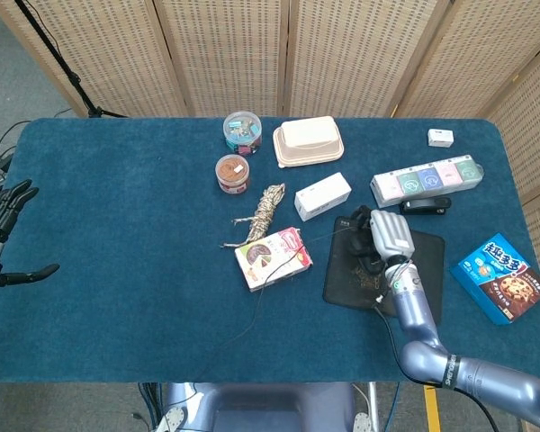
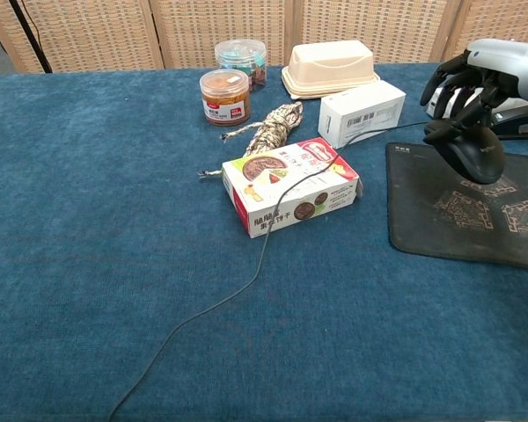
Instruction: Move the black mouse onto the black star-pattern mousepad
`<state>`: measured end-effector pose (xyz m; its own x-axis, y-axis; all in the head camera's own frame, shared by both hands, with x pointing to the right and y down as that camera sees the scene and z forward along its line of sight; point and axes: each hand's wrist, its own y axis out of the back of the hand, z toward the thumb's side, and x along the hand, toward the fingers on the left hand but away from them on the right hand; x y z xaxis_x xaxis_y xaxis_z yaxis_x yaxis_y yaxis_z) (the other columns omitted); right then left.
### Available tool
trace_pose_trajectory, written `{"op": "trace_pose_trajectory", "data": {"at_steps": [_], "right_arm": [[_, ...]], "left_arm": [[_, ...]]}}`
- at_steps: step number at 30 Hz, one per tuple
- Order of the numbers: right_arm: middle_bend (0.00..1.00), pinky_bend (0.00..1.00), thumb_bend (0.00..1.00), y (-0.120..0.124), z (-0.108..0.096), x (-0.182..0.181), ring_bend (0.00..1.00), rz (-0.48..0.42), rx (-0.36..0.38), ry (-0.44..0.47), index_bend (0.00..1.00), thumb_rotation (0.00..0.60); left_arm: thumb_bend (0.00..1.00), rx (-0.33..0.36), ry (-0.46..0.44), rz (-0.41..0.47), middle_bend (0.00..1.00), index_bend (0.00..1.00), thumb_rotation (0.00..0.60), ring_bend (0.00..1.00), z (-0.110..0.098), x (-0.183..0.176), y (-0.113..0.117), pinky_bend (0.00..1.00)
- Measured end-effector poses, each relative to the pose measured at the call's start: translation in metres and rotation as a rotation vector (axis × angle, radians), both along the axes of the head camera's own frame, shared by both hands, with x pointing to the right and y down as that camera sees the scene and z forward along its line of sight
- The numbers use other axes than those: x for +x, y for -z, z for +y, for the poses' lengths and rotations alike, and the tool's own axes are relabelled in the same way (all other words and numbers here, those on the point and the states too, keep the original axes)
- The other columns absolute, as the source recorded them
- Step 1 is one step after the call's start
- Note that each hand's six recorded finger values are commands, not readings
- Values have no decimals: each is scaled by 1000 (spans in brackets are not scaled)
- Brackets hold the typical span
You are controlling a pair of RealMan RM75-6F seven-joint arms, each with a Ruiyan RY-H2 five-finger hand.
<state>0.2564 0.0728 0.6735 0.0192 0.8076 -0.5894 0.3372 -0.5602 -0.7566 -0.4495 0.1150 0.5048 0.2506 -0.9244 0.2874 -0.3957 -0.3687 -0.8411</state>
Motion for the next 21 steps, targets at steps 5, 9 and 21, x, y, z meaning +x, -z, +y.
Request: {"op": "trace_pose_trajectory", "data": {"at_steps": [5,9,21], "right_arm": [[458,615,349,-5,2,0,420,38,-46,-110,357,600],[457,615,349,-5,5,1,420,54,-57,-183,356,600],[455,614,362,-21,24,28,420,177,-20,-253,355,600]], "left_arm": [[48,-2,4,5,0,0,600,0,0,-2,1,0],[47,0,5,7,0,0,600,0,1,-3,3,0],[48,11,2,16,0,0,600,0,4,-3,8,0]]}}
